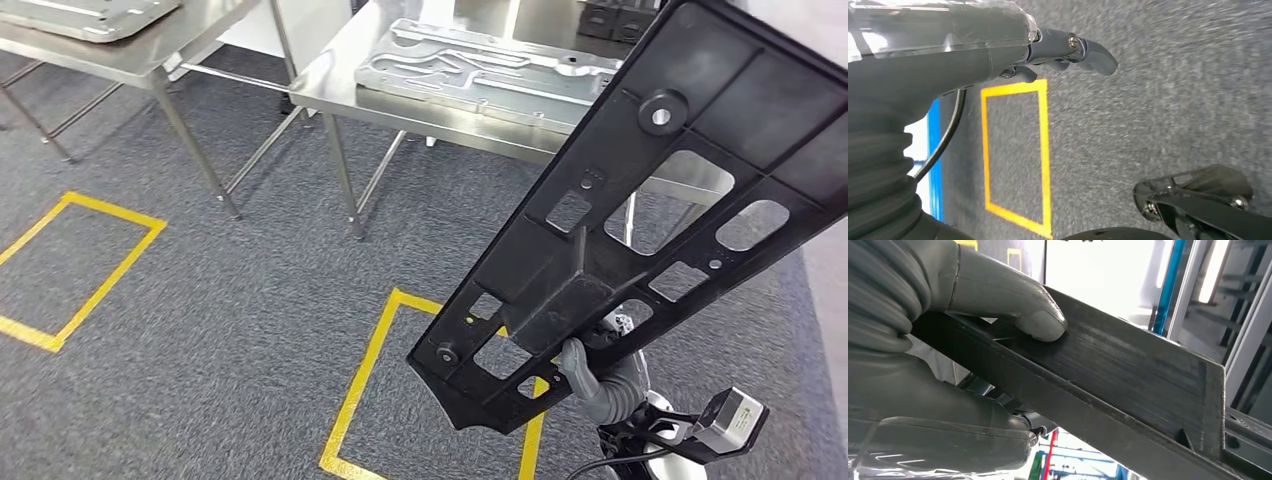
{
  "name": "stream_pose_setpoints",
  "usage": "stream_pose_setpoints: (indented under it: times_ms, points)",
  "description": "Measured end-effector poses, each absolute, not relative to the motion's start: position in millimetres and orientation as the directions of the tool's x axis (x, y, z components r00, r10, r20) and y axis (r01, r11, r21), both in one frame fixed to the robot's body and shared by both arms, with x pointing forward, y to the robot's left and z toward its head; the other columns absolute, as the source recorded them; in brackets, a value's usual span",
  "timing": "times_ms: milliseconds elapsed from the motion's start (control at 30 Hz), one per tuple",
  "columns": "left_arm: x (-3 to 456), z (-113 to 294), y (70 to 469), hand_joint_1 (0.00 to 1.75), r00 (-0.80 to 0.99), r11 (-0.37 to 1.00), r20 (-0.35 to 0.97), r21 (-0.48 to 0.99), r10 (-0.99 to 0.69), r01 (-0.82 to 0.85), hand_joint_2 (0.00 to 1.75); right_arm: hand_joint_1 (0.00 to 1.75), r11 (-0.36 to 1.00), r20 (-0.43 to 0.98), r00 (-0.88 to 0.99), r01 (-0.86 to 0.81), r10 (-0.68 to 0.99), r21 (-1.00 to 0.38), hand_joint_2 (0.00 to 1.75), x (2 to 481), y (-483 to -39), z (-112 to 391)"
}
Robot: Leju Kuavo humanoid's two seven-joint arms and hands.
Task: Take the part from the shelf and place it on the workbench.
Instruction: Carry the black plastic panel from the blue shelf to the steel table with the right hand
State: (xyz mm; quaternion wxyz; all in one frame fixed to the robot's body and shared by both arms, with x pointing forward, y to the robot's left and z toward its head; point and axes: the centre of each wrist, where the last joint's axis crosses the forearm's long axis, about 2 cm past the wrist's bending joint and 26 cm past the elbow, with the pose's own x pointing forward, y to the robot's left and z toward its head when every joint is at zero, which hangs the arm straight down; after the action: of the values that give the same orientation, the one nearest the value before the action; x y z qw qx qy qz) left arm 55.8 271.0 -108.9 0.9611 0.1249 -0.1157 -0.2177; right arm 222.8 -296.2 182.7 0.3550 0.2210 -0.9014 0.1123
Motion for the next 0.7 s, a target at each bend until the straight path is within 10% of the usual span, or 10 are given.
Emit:
stream_pose_setpoints:
  times_ms: [700]
  points:
    - [58.2, -108.4, 267.0, 0.0, 0.89, 0.892, 0.181, 0.269, -0.419, 0.365, 1.75, 1.75, 0.867, 0.668, -0.667, -0.494, -0.33, -0.065, 1.75, 232.8, -295.0, 191.2]
